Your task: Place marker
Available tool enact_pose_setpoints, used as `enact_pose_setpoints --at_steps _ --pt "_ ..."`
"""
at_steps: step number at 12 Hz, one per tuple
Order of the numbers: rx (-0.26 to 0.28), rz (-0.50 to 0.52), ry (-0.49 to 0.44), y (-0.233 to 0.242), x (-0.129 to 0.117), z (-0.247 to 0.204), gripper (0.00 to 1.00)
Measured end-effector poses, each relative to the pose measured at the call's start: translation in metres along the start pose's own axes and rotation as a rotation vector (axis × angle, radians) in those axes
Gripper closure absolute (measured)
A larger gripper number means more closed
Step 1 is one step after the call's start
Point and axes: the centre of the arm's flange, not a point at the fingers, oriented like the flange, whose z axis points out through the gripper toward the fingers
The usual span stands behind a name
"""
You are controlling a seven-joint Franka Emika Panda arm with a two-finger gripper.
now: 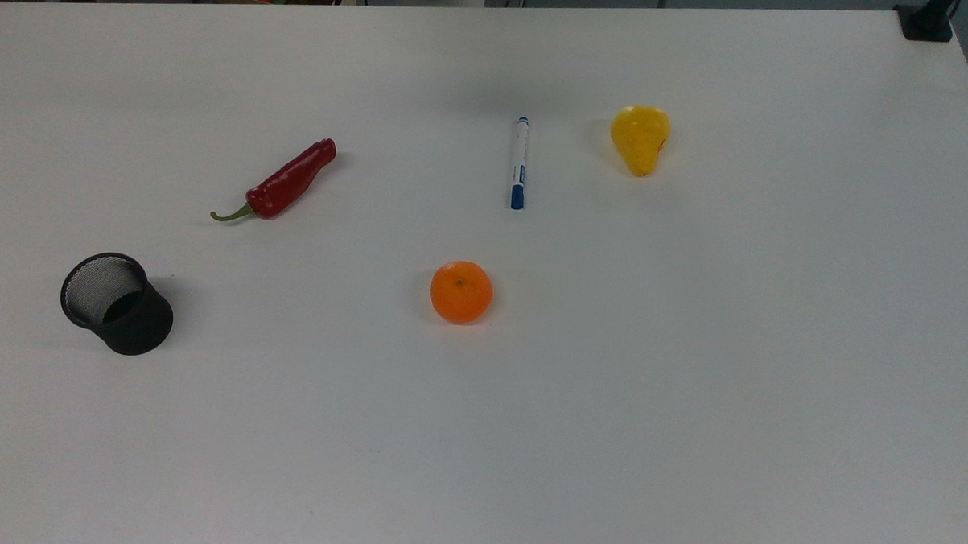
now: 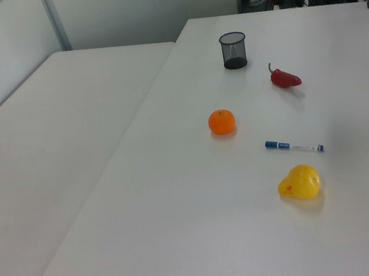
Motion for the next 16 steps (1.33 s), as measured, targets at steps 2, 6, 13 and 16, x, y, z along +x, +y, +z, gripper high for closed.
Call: enact_pose_setpoints --at_steps 2,6,13,16 --pt "0.000 -0.004 0.000 0.000 0.000 0.000 0.00" --pt "0.000 -0.004 -0.001 0.000 0.000 0.000 0.00" --pt "0.000 -0.005 0.002 0.000 0.002 0.007 0.00" --pt "0.001 -0.022 0.021 -0.010 0.009 0.035 0.00"
